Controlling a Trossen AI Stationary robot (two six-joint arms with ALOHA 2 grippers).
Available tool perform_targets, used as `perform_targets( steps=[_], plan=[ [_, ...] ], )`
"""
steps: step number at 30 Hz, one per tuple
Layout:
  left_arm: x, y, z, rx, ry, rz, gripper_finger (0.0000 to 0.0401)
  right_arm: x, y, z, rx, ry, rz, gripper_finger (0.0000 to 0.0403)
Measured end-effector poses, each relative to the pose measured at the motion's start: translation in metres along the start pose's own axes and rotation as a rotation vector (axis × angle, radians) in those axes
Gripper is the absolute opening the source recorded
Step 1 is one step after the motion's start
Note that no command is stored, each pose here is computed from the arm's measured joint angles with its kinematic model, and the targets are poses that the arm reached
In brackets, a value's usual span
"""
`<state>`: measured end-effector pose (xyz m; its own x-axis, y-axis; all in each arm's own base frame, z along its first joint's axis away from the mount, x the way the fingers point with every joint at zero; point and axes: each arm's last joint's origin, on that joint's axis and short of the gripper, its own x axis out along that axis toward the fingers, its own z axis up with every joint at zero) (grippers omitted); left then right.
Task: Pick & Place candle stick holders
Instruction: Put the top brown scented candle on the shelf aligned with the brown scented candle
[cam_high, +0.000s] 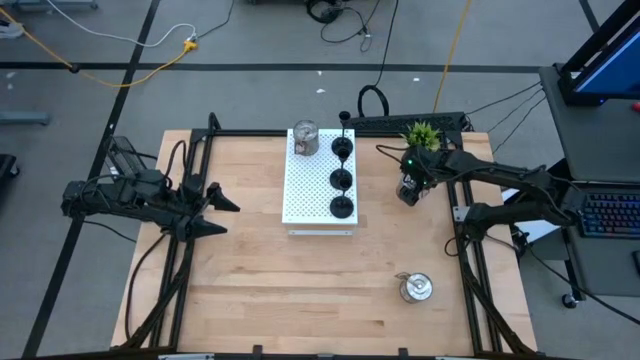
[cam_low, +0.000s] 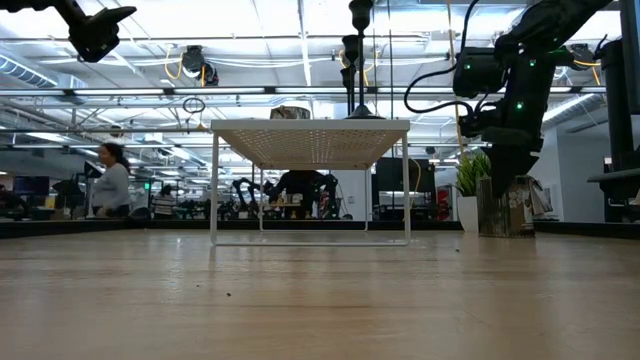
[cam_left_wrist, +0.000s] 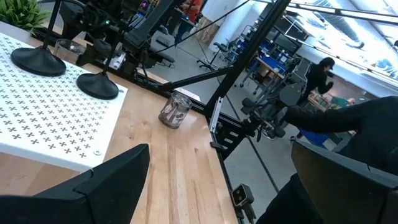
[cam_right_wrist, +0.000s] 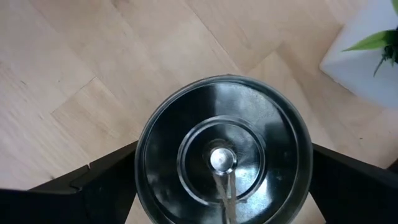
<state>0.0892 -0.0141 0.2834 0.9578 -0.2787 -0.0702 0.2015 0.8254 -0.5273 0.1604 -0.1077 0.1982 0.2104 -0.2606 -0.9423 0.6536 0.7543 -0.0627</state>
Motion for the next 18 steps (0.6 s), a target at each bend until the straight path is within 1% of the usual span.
perform_targets(
  steps=[3, 6, 14, 18],
  plan=[
    [0.000, 0.000, 0.000, 0.000, 0.000, 0.000, 0.0399, 0.005, 0.000, -0.002, -0.002, -0.017, 0.003, 0.0400],
    [0.000, 0.000, 0.000, 0.000, 0.000, 0.000, 0.0399, 0.010, 0.001, -0.004, -0.006, -0.003, 0.002, 0.0400],
    [0.000, 0.000, 0.000, 0.004, 0.002, -0.002, 0.0399, 0.011, 0.001, -0.001, -0.001, -0.042, 0.006, 0.0396],
    [0.000, 0.000, 0.000, 0.004, 0.005, -0.006, 0.0399, 0.021, 0.001, -0.008, 0.018, -0.051, 0.009, 0.0388]
  ],
)
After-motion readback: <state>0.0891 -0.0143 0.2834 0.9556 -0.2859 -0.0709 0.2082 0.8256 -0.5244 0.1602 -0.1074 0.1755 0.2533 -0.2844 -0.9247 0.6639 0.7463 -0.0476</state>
